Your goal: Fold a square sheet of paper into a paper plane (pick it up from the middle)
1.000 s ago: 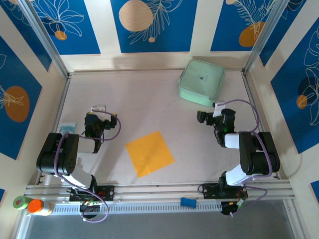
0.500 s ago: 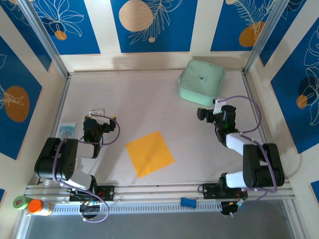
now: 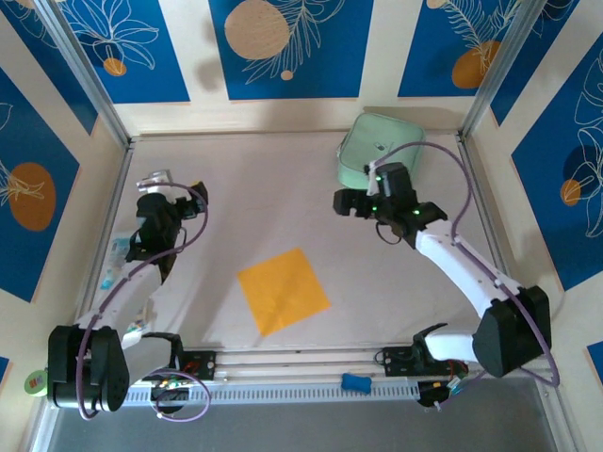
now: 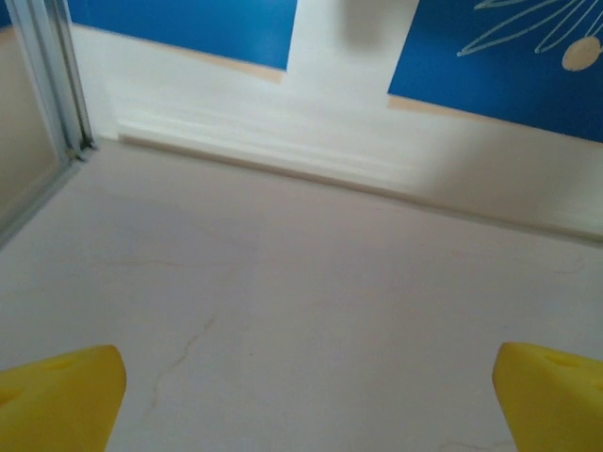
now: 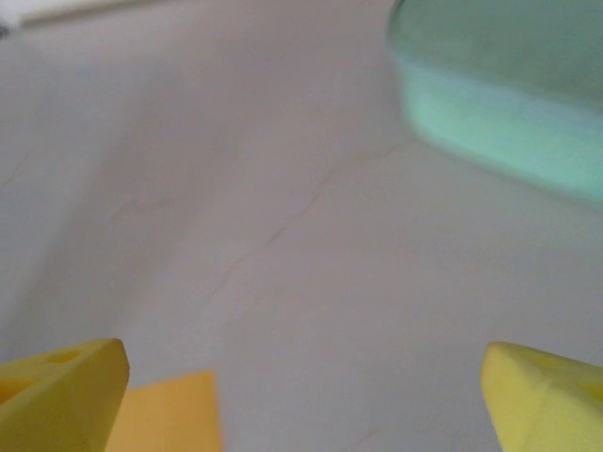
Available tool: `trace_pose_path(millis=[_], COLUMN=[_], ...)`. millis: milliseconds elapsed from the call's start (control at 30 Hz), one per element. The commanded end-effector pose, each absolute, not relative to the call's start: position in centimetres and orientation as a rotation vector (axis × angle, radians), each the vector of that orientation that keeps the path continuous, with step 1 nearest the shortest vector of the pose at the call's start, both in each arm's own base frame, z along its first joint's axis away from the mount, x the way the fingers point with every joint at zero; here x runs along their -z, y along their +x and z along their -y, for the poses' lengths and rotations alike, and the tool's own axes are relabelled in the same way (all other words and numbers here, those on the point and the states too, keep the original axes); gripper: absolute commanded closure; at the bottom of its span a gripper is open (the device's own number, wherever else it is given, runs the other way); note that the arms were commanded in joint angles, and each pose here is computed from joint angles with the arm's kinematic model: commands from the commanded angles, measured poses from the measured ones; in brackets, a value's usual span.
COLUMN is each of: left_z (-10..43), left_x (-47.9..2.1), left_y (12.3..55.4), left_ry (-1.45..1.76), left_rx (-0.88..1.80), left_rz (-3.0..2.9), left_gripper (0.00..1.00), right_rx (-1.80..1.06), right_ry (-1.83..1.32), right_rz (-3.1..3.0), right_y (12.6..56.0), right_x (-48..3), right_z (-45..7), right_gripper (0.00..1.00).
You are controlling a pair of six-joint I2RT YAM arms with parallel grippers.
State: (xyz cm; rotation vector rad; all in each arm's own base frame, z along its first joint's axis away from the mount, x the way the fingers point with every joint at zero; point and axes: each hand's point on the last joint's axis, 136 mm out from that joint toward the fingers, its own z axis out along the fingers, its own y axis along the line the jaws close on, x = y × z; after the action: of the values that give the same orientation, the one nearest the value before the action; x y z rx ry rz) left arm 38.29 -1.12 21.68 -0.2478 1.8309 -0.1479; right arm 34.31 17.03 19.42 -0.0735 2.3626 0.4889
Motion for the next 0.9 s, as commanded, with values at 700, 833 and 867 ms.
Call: trace_pose_path(millis=[700, 833, 867], left_z=[2.3, 2.8, 3.4], left_x=[-17.8, -17.7, -17.9], left_y=[37.7, 37.8, 37.9], left_ry=[-0.290, -0.262, -0.233], left_rx=[0.252, 0.276, 0.300], left_rz=[-1.984, -1.995, -1.995], left_gripper=[0.00, 0.00, 0.01], right_rx=[-0.604, -0.591, -0.593], right_ry=[-0.291, -0.276, -0.264], right_rz=[-2.971, -2.997, -3.002], right_y=[26.0, 26.4, 26.5], right_x=[-5.3, -4.0, -3.6], right_z=[-34.1, -34.1, -34.1], right_gripper=[0.26, 0.27, 0.27])
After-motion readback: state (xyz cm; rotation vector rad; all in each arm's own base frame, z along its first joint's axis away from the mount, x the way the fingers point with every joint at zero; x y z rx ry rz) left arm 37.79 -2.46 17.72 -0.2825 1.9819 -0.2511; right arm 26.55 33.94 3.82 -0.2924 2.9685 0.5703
